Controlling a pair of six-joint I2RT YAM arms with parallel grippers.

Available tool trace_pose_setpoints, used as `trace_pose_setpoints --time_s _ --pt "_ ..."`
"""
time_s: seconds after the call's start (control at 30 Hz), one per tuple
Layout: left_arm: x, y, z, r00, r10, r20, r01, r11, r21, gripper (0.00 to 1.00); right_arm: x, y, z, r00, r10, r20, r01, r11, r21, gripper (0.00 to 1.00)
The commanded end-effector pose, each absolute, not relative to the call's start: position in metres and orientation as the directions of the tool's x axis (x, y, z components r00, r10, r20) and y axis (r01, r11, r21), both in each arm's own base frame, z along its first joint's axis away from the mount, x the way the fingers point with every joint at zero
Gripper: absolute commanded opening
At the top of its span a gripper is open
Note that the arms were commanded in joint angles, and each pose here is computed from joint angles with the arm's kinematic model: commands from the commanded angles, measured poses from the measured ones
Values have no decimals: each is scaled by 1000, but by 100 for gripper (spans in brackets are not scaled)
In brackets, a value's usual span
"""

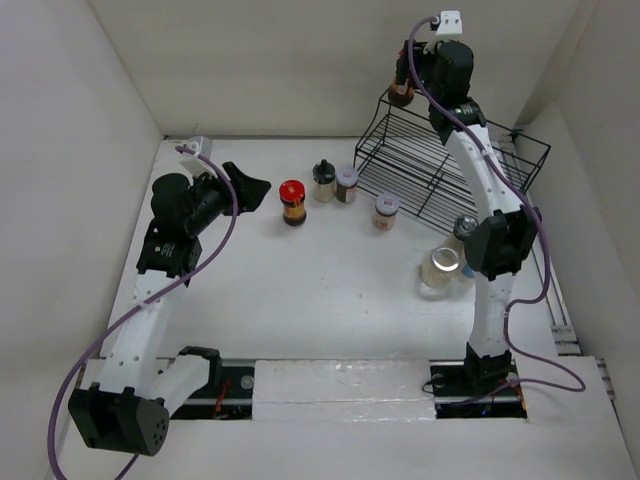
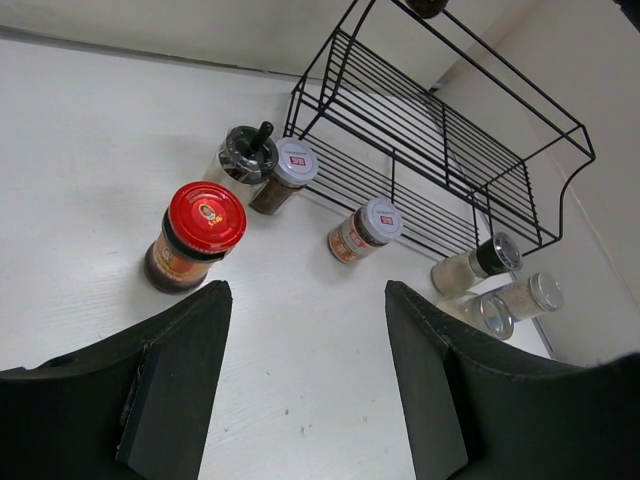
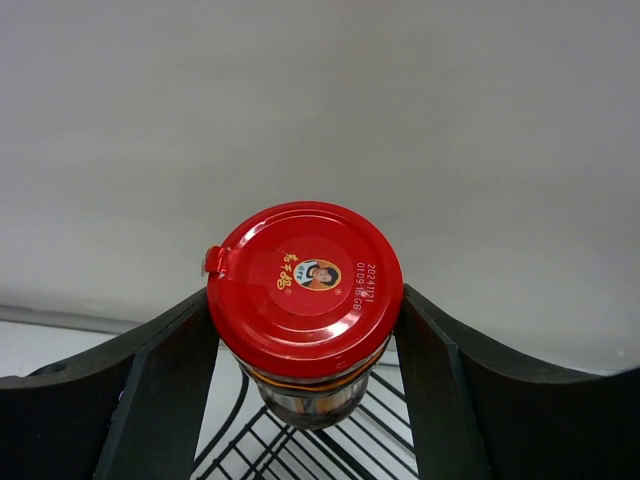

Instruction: Organize the condiment bottles

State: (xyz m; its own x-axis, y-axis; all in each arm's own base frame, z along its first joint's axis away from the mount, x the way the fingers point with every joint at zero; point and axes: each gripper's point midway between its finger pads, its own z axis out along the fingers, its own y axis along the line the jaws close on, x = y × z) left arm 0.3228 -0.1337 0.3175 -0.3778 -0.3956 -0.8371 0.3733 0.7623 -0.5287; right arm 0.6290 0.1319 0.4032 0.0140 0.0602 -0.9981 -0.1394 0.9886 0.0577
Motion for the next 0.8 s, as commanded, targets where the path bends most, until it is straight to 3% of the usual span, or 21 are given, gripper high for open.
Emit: trace_pose_setpoints --time_s 0.0,0.17,0.43,0.77 --pt "321 -137 329 -340 -392 -854 420 750 -512 58 605 126 492 246 113 -963 -159 984 75 44" --pt "321 -137 329 -340 -392 -854 420 750 -512 58 612 122 477 218 105 -970 -148 986 73 44" --pt "323 -137 328 -340 -392 -854 420 750 -512 58 617 91 470 225 92 -970 7 995 96 44" --pt "322 -139 329 -348 -397 -849 424 742 -520 58 634 114 403 93 66 -993 -68 996 60 45"
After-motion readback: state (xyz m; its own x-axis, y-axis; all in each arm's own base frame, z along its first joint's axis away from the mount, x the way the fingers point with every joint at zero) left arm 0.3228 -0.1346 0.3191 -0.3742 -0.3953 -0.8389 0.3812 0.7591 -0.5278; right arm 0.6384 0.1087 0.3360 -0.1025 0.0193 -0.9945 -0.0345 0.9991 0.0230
